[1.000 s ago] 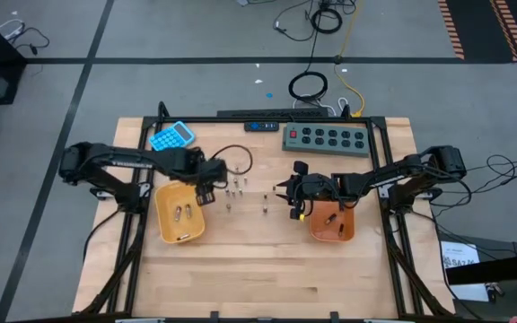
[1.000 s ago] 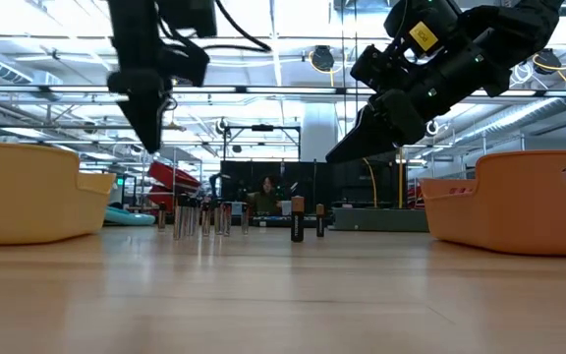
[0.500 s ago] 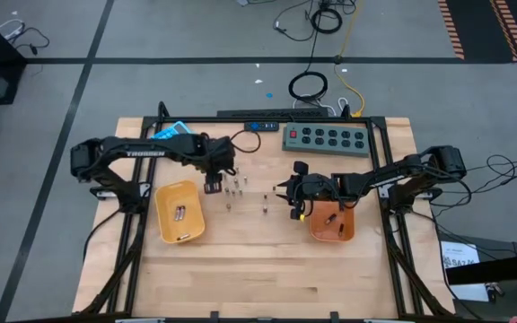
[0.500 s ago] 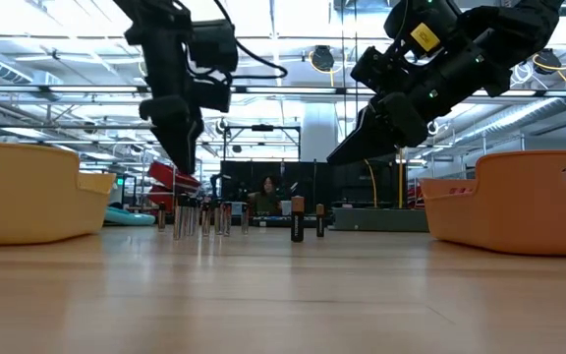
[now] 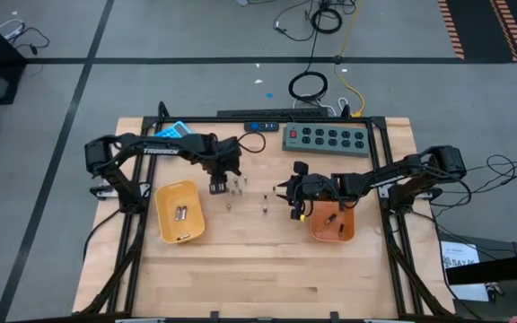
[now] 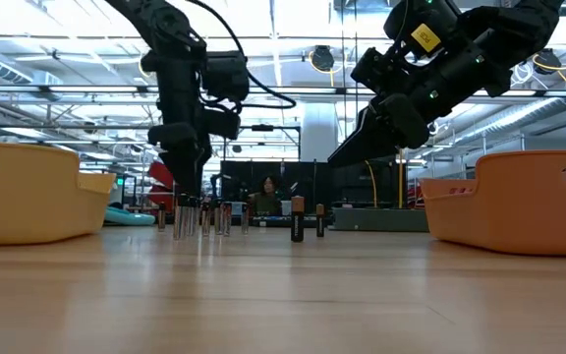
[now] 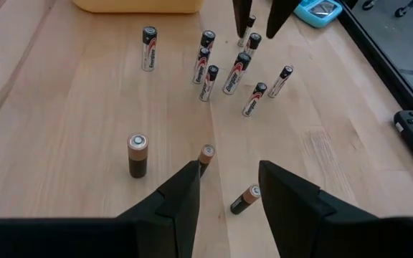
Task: Sort batteries
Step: Put the silver battery into the yellow bin
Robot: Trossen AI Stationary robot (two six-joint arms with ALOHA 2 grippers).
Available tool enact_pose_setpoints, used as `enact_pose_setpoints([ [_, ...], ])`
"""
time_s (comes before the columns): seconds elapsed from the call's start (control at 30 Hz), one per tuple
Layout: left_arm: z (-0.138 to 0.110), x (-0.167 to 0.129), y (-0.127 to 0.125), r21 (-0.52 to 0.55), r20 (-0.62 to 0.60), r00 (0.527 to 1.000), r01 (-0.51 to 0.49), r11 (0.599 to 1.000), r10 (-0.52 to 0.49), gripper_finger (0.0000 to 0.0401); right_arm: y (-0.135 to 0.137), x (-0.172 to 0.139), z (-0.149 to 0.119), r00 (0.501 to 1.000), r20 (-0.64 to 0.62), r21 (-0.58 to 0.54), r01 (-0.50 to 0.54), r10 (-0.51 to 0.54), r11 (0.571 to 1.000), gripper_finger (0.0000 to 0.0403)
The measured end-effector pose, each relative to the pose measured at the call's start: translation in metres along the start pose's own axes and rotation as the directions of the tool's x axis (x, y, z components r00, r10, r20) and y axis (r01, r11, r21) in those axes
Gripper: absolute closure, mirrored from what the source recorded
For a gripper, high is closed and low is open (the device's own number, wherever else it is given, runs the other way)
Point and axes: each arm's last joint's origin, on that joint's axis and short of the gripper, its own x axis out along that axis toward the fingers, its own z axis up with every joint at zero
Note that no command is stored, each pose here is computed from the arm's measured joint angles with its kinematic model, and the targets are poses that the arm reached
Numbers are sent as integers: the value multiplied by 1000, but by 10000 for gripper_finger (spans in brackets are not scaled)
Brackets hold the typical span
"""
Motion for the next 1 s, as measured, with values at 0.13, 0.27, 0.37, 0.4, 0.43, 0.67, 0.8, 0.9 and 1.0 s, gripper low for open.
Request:
enact_pose_setpoints([
  [0.13,1,6,0,0,-15,1000,18,1000,-18,224,0,0,0,1000,0,0,0,0,1000,268],
  [0.27,3,13,0,-1,-16,1000,21,1000,-21,224,0,0,0,1000,0,0,0,0,1000,268],
  [0.37,4,18,1,-1,-18,1000,22,1000,-22,224,0,0,0,1000,0,0,0,0,1000,268],
  [0.4,5,20,1,-2,-20,1000,22,1000,-22,224,0,0,0,1000,0,0,0,0,1000,268],
  [0.43,5,23,1,-2,-26,999,24,1000,-24,224,0,0,0,1000,0,-1,0,0,1000,268],
  [0.67,4,40,1,-4,-78,996,37,999,-37,274,0,0,0,1000,-2,-1,0,0,1000,268],
  [0.8,6,43,2,-7,-67,997,33,999,-33,351,0,0,0,1000,-2,-1,0,0,1000,268],
  [0.9,7,43,3,-14,-58,998,26,1000,-27,350,0,0,0,1000,-2,-1,0,0,1000,268],
  [1.0,5,43,4,-12,-78,997,5,1000,-6,350,0,0,0,1000,-2,-1,0,0,1000,268],
])
